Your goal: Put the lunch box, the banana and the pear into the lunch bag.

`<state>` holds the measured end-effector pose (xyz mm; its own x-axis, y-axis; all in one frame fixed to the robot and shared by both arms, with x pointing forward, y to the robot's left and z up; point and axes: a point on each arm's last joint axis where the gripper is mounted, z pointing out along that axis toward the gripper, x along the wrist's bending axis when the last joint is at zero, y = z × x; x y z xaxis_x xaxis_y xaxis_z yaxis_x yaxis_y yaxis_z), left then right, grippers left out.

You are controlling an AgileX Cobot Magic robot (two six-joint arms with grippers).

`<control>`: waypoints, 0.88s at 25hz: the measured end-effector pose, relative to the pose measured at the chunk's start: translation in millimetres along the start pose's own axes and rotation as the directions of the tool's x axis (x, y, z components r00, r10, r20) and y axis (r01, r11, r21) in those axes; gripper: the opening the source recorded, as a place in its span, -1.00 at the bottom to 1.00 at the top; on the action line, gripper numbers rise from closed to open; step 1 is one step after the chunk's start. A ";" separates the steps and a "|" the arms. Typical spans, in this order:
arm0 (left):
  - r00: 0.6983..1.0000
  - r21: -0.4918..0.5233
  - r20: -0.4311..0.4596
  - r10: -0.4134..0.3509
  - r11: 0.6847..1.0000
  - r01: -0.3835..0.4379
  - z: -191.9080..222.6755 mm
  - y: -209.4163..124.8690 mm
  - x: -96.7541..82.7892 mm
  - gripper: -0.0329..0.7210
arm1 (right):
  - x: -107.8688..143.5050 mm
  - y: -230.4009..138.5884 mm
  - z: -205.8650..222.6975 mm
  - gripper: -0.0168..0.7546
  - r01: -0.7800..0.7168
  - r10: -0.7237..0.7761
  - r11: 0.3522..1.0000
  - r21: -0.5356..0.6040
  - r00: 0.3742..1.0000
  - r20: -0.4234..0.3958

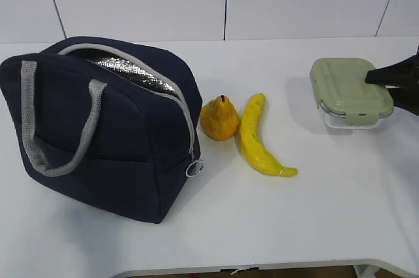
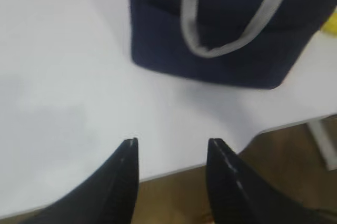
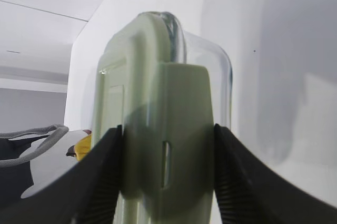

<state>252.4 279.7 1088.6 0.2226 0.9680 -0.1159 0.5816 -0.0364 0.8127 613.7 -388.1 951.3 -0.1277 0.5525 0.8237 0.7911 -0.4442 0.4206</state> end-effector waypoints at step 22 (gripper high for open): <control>0.606 -0.219 -0.109 0.788 0.575 -0.788 32.9 54.8 -0.5 -0.10 | 43.6 -4.9 15.9 0.06 0.036 -0.034 0.998 0.058 0.998 -0.044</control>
<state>309.9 269.1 1114.4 0.5076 0.5847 0.6328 -0.0119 -0.7296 0.6838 613.8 -350.6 979.1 -0.1804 0.5355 0.8250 0.8191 -0.3826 0.4274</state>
